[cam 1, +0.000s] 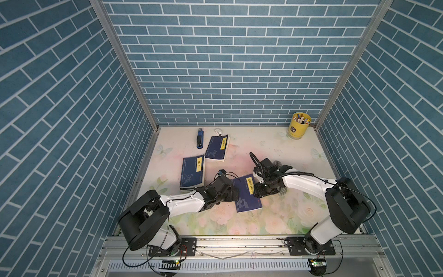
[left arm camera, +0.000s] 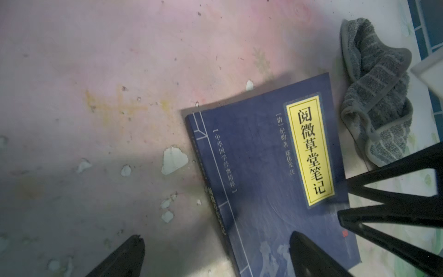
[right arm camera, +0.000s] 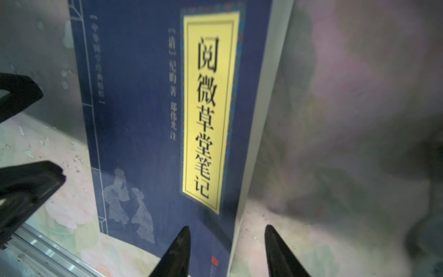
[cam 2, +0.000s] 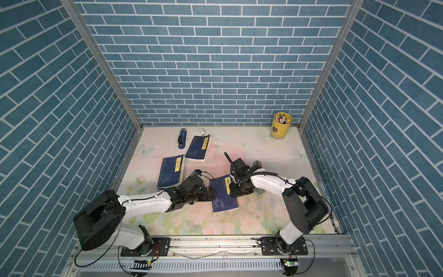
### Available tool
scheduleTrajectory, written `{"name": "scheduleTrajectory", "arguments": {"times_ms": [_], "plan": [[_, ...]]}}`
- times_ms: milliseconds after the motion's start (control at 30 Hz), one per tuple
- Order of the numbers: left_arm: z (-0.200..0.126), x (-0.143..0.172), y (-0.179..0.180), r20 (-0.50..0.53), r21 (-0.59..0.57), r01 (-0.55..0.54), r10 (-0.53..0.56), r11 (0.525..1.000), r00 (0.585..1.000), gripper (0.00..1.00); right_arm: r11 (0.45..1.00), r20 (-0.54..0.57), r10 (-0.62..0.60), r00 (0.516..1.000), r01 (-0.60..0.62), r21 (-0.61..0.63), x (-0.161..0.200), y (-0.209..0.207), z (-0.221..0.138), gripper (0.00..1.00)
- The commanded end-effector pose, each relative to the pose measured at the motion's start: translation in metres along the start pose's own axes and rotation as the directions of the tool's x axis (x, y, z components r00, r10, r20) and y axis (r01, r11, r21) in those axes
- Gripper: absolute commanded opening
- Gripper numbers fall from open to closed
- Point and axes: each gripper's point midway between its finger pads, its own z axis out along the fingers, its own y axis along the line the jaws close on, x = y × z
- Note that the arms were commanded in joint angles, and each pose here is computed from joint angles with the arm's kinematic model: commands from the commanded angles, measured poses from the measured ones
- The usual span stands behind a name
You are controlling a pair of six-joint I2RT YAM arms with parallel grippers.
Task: Wipe the cover of the book
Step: Pick up the book from the center of the board.
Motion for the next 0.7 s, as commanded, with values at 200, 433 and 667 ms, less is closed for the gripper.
{"name": "scheduleTrajectory", "arguments": {"times_ms": [200,433,667], "plan": [[0.004,0.022,-0.022,-0.066,0.175,0.075,-0.064,0.982,0.996,0.93,0.996,-0.039,0.084,0.996,-0.083,0.040,0.017,-0.011,0.021,0.36],[0.001,0.026,-0.021,-0.061,0.202,0.106,-0.095,0.974,0.994,0.86,0.993,-0.046,0.121,0.992,-0.120,0.017,0.017,-0.007,0.029,0.25],[0.012,0.033,-0.026,-0.114,0.212,0.120,-0.097,0.970,0.989,0.77,0.993,-0.031,0.113,0.993,-0.114,-0.033,0.006,0.008,0.027,0.22]]}}
